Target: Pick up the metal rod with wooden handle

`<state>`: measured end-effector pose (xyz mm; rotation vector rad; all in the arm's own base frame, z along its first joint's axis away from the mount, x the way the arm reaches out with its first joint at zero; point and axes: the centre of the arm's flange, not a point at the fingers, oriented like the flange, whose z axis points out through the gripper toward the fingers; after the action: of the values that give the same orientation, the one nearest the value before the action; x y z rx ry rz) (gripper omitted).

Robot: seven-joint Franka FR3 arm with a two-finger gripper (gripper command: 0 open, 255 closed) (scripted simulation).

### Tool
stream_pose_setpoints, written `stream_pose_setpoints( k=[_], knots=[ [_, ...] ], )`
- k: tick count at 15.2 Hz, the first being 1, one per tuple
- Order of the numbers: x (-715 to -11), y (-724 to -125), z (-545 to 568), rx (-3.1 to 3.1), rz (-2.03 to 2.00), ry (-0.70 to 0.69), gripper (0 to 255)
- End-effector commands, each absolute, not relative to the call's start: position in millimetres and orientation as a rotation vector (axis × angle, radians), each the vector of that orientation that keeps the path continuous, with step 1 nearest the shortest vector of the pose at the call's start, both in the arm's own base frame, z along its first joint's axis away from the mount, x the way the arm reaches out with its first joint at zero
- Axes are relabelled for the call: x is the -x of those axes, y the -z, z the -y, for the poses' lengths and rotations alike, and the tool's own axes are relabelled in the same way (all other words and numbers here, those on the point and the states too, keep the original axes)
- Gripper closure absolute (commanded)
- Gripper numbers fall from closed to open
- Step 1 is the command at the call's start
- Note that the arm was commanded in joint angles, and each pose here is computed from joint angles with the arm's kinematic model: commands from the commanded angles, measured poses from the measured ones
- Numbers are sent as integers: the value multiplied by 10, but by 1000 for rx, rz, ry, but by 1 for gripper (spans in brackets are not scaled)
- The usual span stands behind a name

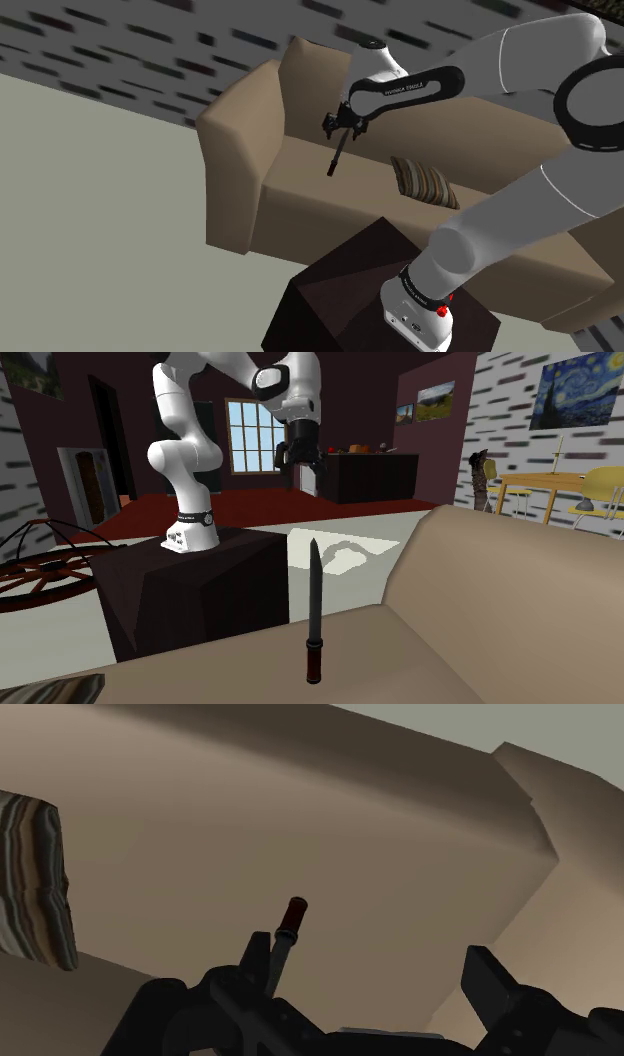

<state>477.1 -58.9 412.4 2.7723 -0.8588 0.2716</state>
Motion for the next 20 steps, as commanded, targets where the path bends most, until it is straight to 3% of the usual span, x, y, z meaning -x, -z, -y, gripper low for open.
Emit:
stream_pose_setpoints(
  k=[1, 20],
  knots=[
    [-4903, -3903, 727, -2739, 920, -282, 0],
    [-5985, -2198, 2143, -2369, 1434, -348, 0]
  ],
)
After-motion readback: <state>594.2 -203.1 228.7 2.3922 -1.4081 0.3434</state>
